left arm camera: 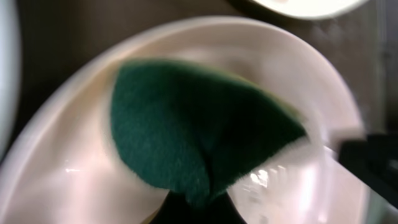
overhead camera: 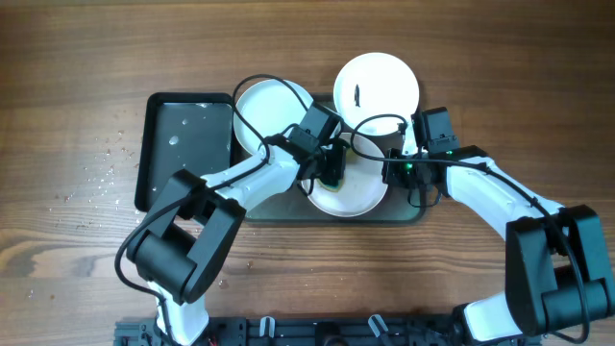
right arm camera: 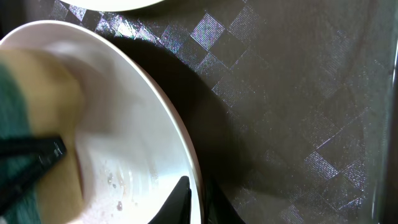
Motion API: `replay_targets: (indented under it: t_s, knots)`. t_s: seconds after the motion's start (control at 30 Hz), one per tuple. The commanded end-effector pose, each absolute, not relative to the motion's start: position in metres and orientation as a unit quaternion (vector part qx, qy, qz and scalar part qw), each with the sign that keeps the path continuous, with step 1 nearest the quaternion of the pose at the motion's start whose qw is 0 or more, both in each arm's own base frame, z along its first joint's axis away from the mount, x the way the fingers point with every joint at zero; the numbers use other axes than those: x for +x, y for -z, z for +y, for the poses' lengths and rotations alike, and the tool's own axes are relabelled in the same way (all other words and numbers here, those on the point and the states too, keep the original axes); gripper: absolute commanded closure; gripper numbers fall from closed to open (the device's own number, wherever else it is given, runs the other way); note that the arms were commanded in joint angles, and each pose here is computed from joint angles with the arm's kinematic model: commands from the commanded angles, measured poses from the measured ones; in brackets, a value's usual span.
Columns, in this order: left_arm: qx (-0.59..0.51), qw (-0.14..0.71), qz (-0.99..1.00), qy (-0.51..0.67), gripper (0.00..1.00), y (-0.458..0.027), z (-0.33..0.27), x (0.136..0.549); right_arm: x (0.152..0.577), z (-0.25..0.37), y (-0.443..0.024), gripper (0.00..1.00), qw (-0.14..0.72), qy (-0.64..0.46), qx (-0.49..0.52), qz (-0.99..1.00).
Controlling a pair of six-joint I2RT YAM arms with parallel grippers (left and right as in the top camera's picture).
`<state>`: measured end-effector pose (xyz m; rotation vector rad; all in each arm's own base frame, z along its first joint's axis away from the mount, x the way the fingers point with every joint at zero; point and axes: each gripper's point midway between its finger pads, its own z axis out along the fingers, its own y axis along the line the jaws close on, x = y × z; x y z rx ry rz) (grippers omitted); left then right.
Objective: Clean dirty plates on tray and stack at the side
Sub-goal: 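Scrub the smeared plate with the sponge while the right gripper steadies it, then keep rubbing the sponge across the plate's center with the left gripper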
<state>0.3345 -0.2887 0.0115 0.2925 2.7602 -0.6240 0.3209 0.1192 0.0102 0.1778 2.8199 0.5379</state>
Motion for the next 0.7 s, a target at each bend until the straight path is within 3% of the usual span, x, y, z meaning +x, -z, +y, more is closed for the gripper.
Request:
replay_targets:
  t_s: [0.0, 0.33, 0.67]
  knots:
    - [0.129, 0.112, 0.944, 0.284, 0.96, -0.023, -0.314, 0.313, 0.329, 0.127, -0.023, 0.91, 0.149, -0.2, 0.047, 0.967]
    - [0.119, 0.243, 0.924, 0.27, 0.96, -0.111, -0.301, 0.34, 0.329, 0.127, -0.023, 0.91, 0.149, -0.2, 0.047, 0.967]
    - [0.091, 0.222, 0.956, 0.169, 0.96, -0.07, -0.268, 0.342, 0.329, 0.127, -0.023, 0.91, 0.149, -0.2, 0.048, 0.967]
